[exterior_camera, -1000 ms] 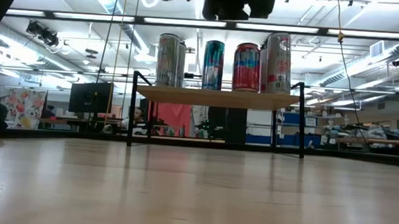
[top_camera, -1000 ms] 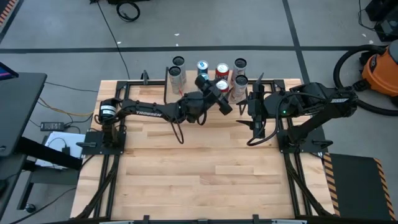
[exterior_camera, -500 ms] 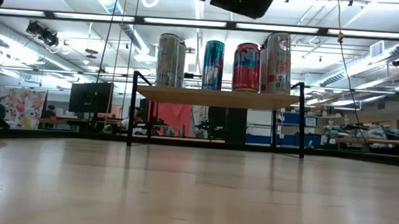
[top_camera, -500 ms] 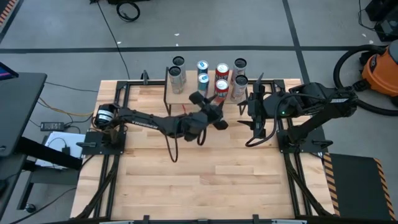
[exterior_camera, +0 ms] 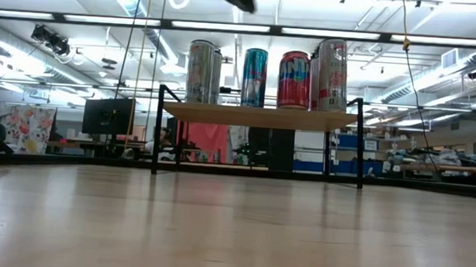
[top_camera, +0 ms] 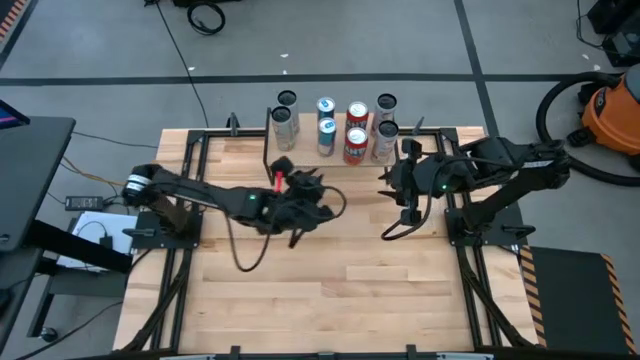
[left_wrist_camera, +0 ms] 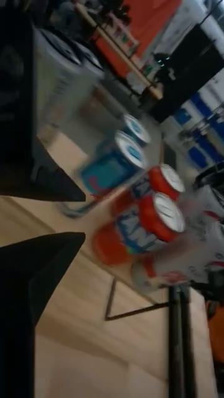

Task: Place canned beverage on shelf
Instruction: Adjust the soda cans on the shelf

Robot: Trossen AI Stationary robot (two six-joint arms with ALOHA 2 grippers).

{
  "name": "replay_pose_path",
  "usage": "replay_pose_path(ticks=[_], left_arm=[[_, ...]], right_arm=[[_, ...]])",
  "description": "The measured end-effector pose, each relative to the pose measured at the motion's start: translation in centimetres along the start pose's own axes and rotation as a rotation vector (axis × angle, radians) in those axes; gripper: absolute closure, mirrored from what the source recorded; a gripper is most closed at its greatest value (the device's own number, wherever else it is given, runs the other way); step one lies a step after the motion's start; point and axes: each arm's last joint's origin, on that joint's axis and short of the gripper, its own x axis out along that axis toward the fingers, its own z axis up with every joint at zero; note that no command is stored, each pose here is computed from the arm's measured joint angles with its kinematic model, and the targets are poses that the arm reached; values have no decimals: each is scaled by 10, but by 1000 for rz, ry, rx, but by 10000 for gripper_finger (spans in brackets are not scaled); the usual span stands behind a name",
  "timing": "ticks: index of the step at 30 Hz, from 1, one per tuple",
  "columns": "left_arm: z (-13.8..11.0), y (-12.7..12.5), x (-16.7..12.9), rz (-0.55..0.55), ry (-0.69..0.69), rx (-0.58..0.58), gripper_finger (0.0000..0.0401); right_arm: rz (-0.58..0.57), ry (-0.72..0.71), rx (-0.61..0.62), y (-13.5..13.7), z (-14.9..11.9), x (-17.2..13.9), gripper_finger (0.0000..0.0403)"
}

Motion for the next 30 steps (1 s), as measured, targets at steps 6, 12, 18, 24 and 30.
replay_pose_path(ticks=[6,12,18,24,30], left_arm=[[-12,30,-36,-28,74,-22,333],[-24,60,-60,-20,131,-29,363],[-36,76,-74,-4,179,21,395],[-43,94,-85,34,189,41,395],[-45,111,-93,45,177,14,395]], right_arm=[[-3,9,5,7,-4,19,304],[-22,-35,49,8,-4,40,354],[-76,-70,107,0,-10,70,396],[-154,-70,174,-15,-26,105,389],[-285,-64,235,-29,-46,132,398]])
